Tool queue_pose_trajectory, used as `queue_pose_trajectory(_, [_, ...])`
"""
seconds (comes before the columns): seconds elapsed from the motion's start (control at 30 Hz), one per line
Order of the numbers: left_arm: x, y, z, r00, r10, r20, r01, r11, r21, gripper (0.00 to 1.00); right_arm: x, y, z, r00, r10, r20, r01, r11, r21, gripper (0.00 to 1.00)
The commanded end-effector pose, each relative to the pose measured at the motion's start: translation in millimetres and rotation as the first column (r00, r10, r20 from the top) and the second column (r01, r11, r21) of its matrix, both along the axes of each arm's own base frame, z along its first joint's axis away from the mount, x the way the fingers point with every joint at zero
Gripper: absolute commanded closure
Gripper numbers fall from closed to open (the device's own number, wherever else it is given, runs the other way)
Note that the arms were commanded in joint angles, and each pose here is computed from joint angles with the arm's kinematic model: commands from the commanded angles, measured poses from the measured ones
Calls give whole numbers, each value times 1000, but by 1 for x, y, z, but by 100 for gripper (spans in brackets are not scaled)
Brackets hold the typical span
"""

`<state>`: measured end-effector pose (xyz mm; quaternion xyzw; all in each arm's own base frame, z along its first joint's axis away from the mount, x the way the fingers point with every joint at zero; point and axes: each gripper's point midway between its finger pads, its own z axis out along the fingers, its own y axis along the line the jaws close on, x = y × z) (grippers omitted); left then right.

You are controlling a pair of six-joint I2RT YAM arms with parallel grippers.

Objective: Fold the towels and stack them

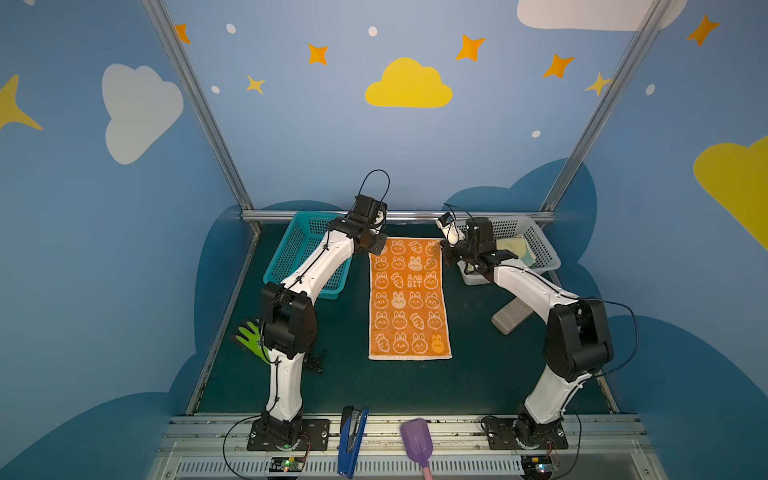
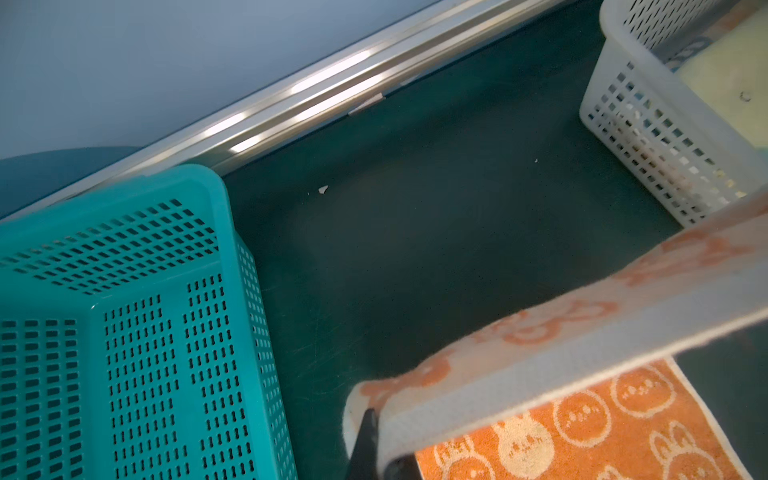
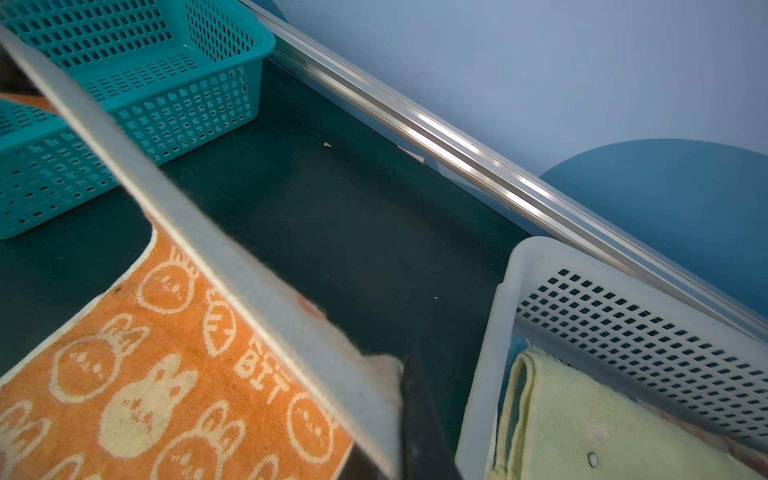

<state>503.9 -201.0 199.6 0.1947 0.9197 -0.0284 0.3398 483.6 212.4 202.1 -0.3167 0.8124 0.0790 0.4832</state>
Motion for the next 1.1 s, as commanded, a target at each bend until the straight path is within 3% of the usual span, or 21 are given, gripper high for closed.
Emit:
queue_pose_trajectory(0.0, [-12,24,1,997,79,0,-79,995,64,96,-13,-19,6,999,-41,-25,41,999,-1,100])
queue_pose_trajectory(0.33, [-70,9,-6,999,40,-16,-39,998,53,96,-78,-36,-33,961,-46,-271,35,998,-43,100])
queue_pose_trajectory(0.47, [-93,6,-10,999,35,-28,-34,998,56,96,-105,-45,-53,882,-147,-448,156,988,-17,100])
queue_pose_trajectory(0.57, [-110,1,-14,999,22,-37,-20,999,50,96,-126,-45,-75,838,-157,-523,167,986,-28,100])
queue_pose_trajectory(0.73, [-132,0,-25,998,24,-56,-21,997,69,96,-156,-46,-93,808,-167,-565,188,982,-22,100])
queue_pose_trajectory(1.07, [-169,-2,-43,994,27,-106,-18,996,89,96,-201,-54,-94,804,-200,-559,209,977,-47,100])
